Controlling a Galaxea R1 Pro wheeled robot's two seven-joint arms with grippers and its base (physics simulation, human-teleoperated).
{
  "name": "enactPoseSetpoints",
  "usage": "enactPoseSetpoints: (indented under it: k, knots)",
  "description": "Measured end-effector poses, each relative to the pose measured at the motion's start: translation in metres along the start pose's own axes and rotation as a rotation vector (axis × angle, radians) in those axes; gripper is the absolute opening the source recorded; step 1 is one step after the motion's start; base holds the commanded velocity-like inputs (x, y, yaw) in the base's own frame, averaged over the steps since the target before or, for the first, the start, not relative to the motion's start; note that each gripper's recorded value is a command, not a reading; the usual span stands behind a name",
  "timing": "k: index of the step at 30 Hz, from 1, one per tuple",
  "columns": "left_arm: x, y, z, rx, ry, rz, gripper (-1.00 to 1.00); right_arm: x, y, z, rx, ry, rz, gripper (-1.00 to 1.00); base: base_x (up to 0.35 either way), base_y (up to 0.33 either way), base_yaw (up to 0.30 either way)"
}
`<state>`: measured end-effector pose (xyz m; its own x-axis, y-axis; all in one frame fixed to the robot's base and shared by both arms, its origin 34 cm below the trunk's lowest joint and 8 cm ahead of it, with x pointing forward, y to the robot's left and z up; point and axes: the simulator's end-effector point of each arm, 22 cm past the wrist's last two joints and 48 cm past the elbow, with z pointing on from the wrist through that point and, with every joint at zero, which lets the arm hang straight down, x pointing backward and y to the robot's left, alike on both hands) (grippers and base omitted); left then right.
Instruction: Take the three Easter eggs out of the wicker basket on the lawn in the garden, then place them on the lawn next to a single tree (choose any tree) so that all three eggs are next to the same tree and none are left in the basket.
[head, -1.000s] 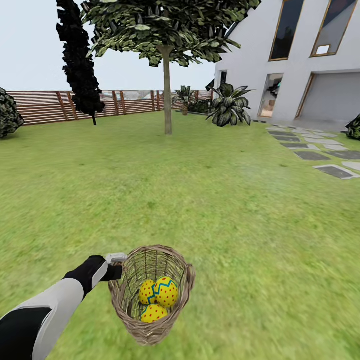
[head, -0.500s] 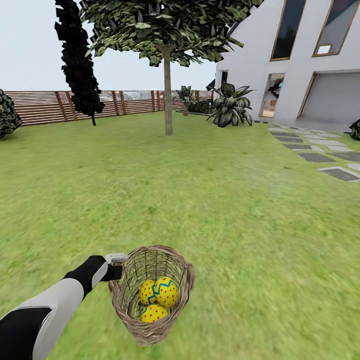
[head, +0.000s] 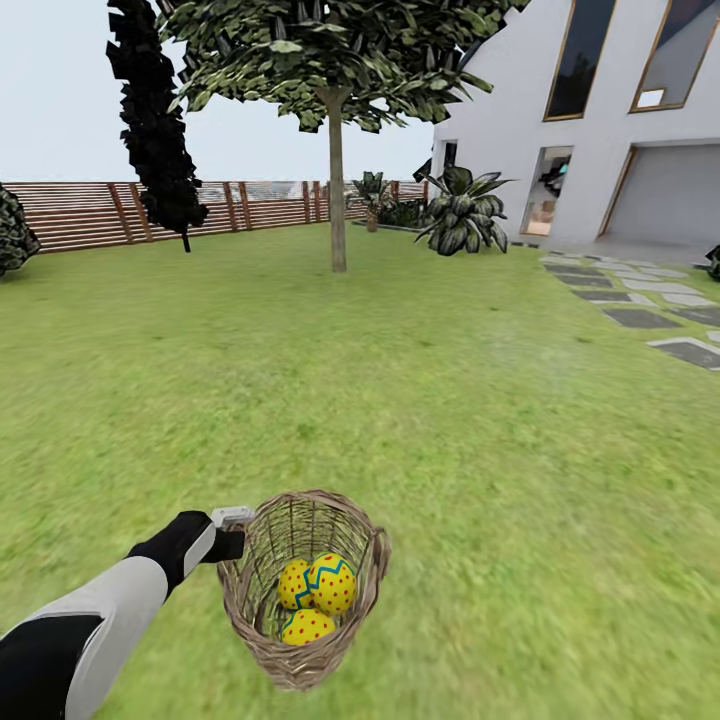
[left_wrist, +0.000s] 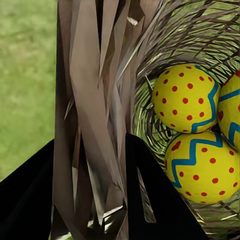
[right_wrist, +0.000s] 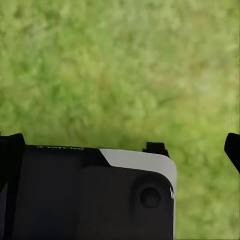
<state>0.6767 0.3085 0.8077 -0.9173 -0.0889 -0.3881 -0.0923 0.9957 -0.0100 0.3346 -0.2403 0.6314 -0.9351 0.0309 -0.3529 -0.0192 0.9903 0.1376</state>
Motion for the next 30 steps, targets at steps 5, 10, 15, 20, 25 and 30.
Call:
enactPoseSetpoints:
  k: [5, 10, 15, 20, 25, 30]
  knots:
    - [0.0, 0.0, 0.0, 0.0, 0.0, 0.0, -1.0, 0.0, -0.0001, 0.0, 0.0, 0.001, 0.0, 1.0, 0.314, 0.076, 0.0]
    - [0.0, 0.0, 0.0, 0.0, 0.0, 0.0, -1.0, 0.0, -0.0001, 0.0, 0.0, 0.0, 0.0, 1.0, 0.314, 0.076, 0.0]
    - [0.0, 0.0, 0.0, 0.0, 0.0, 0.0, -1.0, -0.0001, -0.0001, 0.0, 0.0, 0.0, 0.0, 1.0, 0.314, 0.076, 0.0]
    - [0.0, 0.0, 0.0, 0.0, 0.0, 0.0, -1.0, 0.0, -0.0001, 0.0, 0.0, 0.0, 0.0, 1.0, 0.314, 0.076, 0.0]
    - [0.0, 0.0, 0.0, 0.0, 0.0, 0.0, -1.0, 0.0, -0.0001, 0.0, 0.0, 0.001, 0.0, 1.0, 0.314, 0.076, 0.0]
    - [0.0, 0.0, 0.0, 0.0, 0.0, 0.0, -1.0, 0.0001, 0.0, 0.0, 0.0, 0.001, 0.0, 1.0, 0.314, 0.076, 0.0]
